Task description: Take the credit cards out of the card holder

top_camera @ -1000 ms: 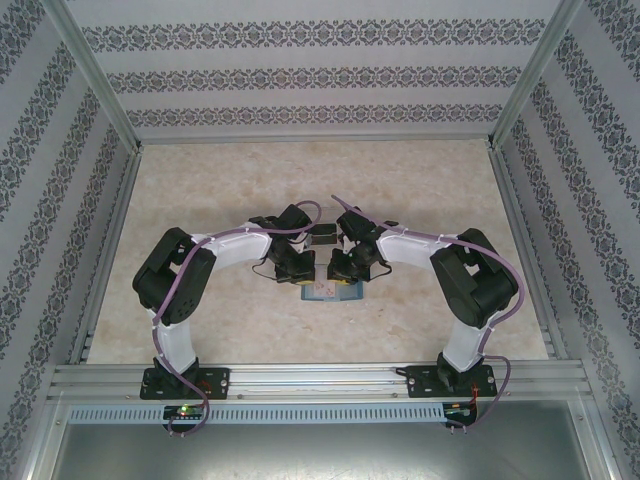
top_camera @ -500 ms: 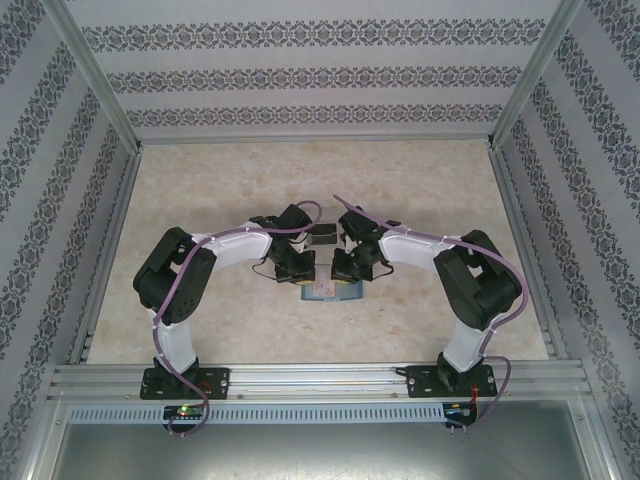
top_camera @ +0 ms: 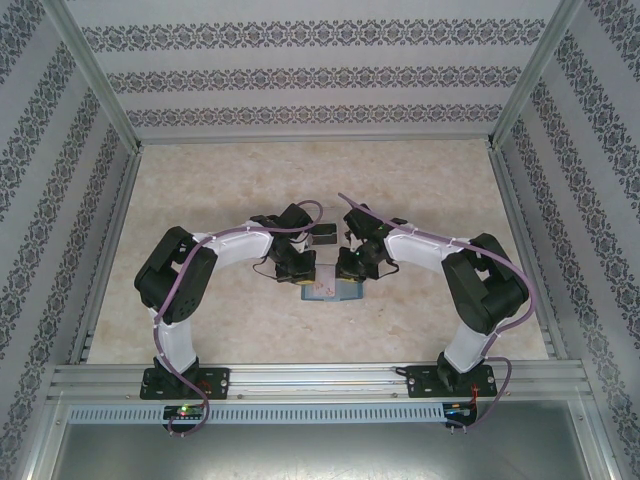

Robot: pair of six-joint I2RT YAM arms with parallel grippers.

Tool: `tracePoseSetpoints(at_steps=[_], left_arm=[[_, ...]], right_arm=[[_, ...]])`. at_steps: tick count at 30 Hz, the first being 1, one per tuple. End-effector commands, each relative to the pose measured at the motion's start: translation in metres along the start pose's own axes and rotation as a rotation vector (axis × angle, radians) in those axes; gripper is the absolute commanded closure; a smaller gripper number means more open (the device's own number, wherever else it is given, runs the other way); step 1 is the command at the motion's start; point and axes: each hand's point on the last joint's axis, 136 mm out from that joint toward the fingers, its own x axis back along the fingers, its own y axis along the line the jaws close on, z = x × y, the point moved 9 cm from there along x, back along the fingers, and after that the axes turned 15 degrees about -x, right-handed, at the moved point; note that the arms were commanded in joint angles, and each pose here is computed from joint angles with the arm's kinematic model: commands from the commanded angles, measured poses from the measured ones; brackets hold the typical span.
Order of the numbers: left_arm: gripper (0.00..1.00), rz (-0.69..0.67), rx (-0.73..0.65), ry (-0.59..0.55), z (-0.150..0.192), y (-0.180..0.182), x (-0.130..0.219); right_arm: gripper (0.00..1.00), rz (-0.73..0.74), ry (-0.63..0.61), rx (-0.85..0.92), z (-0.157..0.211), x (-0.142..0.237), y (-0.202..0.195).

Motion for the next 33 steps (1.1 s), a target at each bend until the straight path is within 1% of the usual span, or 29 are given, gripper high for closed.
tracePoseSetpoints(at_steps=[1,10,18,25,28,33], left_arm=[[1.00,-0.068,0.013,0.099,0.015,0.008,-0.017],[1.00,-0.071,0.014,0.112,0.015,0.009,-0.020],[1.00,-0.083,0.012,0.133,0.017,0.010,-0.022],[1.00,-0.095,0.012,0.139,0.018,0.011,-0.023],[1.00,-0.102,0.009,0.145,0.018,0.011,-0.022],[1.00,-0.108,0.007,0.145,0.018,0.011,-0.021]], right_arm=[[0.78,-0.068,0.040,-0.008,0.000,-0.005,0.005],[0.76,-0.053,0.067,-0.029,-0.002,-0.021,-0.002],[0.74,-0.074,0.093,-0.046,-0.002,-0.030,-0.005],[0.73,-0.058,0.070,-0.057,-0.002,-0.027,-0.009],[0.72,-0.024,0.038,-0.064,-0.004,-0.023,-0.014],[0.71,-0.070,0.081,-0.071,-0.005,-0.026,-0.015]])
